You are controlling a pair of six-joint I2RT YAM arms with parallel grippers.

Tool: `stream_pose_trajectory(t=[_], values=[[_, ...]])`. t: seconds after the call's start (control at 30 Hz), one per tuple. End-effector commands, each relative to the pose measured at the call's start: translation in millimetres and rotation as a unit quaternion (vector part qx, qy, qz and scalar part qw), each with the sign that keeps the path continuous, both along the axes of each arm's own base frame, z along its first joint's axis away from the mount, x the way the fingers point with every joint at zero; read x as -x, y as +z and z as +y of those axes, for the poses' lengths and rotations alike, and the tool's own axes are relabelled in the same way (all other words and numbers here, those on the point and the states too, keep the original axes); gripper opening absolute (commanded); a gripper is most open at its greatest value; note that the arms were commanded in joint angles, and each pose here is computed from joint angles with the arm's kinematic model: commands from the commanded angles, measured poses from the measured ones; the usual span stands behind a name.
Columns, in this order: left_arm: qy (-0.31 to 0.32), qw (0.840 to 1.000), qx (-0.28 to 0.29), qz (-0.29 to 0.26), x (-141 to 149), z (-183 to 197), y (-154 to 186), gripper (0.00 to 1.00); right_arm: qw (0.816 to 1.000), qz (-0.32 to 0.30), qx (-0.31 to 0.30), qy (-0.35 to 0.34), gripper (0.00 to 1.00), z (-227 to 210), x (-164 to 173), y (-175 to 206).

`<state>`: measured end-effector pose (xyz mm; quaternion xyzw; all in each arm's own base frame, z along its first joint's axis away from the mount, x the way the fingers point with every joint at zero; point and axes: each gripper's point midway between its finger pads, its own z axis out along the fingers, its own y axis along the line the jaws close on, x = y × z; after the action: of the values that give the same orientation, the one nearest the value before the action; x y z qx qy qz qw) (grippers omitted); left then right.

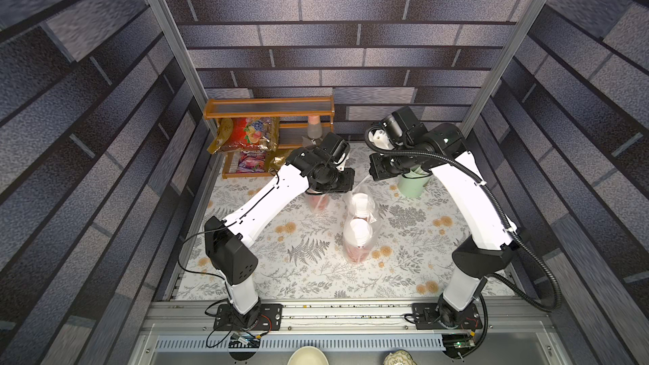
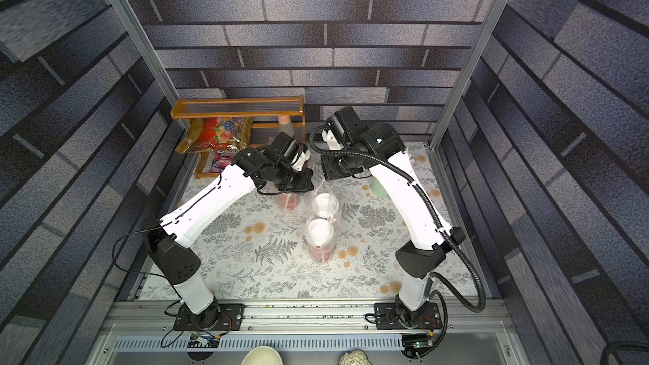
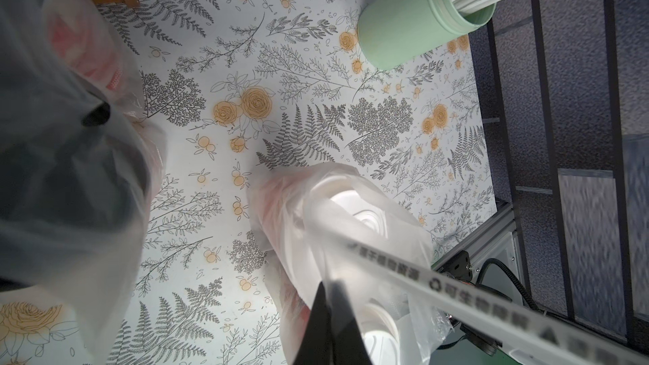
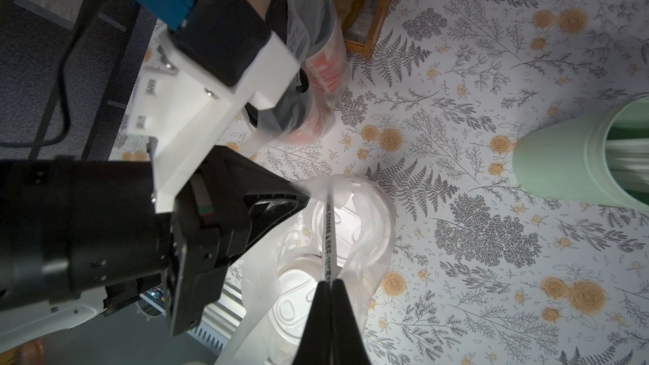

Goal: Pack milk tea into plastic carrier bags
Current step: Place the straw in the plastic carrier bag.

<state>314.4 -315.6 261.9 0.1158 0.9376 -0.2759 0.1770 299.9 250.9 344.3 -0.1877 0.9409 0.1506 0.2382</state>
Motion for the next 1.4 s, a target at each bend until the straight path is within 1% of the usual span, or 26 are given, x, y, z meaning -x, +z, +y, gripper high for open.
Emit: stream_pose_trajectory(t=[0.0,0.27,0.4,0.57,0.7,0.87,1.0,1.07,1.13,1.2,1.27,1.37], values=[[-0.011,1.0,0.017,-0.014,4.7,-3.2,16.0,0.01,0.999,-0.027,0.03,-0.015,0.0,-3.7,-13.9,0.0],[-0.013,1.0,0.021,-0.018,5.0,-3.9,20.2,0.0,0.996,-0.009,0.084,-0.01,0.0,-4.7,-22.9,-26.6],[-0.015,0.999,0.024,-0.019,5.8,-5.6,21.4,0.0,0.995,0.004,0.098,0.003,0.0,-0.9,-22.5,-38.9],[-0.012,0.999,0.025,-0.02,6.0,-4.9,21.0,0.0,0.992,0.031,0.117,0.021,0.0,7.7,-20.4,-65.2],[-0.005,0.999,0.028,-0.024,6.1,-3.1,21.1,0.0,0.99,0.047,0.128,0.027,0.0,12.2,-20.7,-85.0],[-0.002,0.999,0.032,-0.021,7.3,-3.7,18.9,0.0,0.99,0.066,0.124,0.031,0.0,20.0,-20.6,-106.8],[0.003,0.999,0.033,-0.021,6.9,-2.4,17.9,0.01,0.99,0.073,0.118,0.032,0.04,22.5,-19.0,-116.0],[0.005,0.999,0.033,-0.02,6.2,-1.1,16.6,0.02,0.99,0.076,0.114,0.033,0.07,22.4,-16.8,-116.5],[0.007,0.999,0.033,-0.018,6.2,-1.0,15.4,0.05,0.991,0.071,0.109,0.031,0.2,22.1,-15.5,-111.9],[0.006,0.999,0.034,-0.017,6.5,-1.5,15.3,0.08,0.993,0.06,0.099,0.029,0.3,21.3,-14.8,-100.4],[0.007,0.999,0.034,-0.018,6.3,-1.1,15.6,0.15,0.994,0.048,0.094,0.025,0.39,18.5,-14.1,-86.5],[0.011,0.999,0.032,-0.02,5.5,1.5,15.3,0.25,0.996,0.025,0.085,0.021,0.45,12.2,-12.5,-62.8]])
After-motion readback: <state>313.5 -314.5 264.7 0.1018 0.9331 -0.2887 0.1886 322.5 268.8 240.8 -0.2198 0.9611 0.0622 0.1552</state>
